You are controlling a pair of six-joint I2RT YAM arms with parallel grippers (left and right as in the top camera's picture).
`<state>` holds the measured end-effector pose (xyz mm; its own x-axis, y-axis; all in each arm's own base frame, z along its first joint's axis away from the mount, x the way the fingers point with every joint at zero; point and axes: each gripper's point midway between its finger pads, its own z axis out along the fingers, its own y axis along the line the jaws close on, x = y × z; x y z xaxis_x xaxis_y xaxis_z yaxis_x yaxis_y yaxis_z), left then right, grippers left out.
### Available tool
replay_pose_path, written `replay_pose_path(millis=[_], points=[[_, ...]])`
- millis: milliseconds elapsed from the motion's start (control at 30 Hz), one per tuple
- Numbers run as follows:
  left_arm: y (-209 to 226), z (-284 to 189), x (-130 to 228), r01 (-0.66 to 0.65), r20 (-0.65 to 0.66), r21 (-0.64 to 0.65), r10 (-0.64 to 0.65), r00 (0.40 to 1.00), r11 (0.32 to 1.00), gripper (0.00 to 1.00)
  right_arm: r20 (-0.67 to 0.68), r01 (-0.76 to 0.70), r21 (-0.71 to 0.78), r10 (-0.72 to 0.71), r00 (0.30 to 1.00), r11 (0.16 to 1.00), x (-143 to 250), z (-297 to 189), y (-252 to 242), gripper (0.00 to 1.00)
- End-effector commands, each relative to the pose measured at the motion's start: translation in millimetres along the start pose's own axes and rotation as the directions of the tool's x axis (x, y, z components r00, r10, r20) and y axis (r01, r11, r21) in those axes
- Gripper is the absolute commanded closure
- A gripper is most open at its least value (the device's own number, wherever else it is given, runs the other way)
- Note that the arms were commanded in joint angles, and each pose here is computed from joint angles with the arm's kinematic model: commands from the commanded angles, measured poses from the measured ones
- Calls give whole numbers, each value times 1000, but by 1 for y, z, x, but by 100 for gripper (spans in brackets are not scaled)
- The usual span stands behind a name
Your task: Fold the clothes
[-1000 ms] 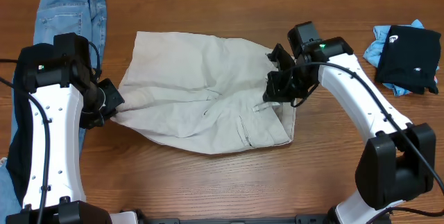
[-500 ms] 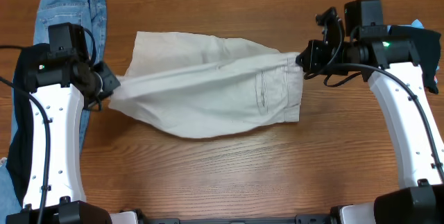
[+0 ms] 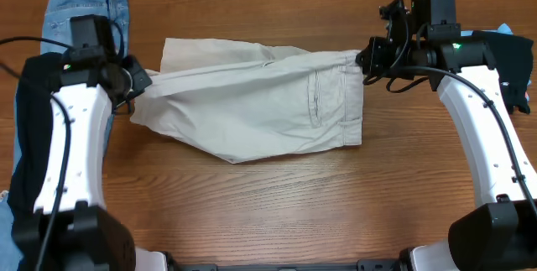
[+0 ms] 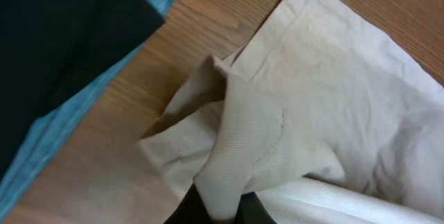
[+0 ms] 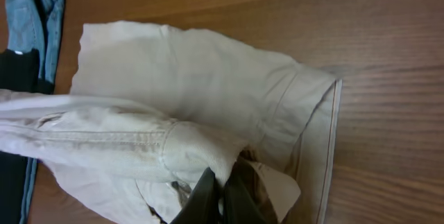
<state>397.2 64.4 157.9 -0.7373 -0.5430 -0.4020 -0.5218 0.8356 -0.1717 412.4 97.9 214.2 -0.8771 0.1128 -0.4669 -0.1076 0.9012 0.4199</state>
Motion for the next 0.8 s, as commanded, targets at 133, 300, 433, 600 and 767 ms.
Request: replay_pose_path(millis=[133,300,433,600,767], points=[[-12,34,-14,-3,7,35,2,1000,999,91,39,-39,89,36,999,995,-16,12,-26,96],[-20,54,-19,-4,13,66,4,1000,998,89,12,-48,96,47,999,994,-16,40,-38,96],[-25,70,-20,-8,7,81,7,1000,997,88,24,-48,93,46,999,995,-23,57,-45,96],[-33,86,-22,-19,20,92,17,1000,996,75,64,-60,115,53,997,992,-33,66,-52,96],[-44,88,-41,-30,100,131,17,995,991,21,112,-88,163,70,991,983,-43,68,-62,68]])
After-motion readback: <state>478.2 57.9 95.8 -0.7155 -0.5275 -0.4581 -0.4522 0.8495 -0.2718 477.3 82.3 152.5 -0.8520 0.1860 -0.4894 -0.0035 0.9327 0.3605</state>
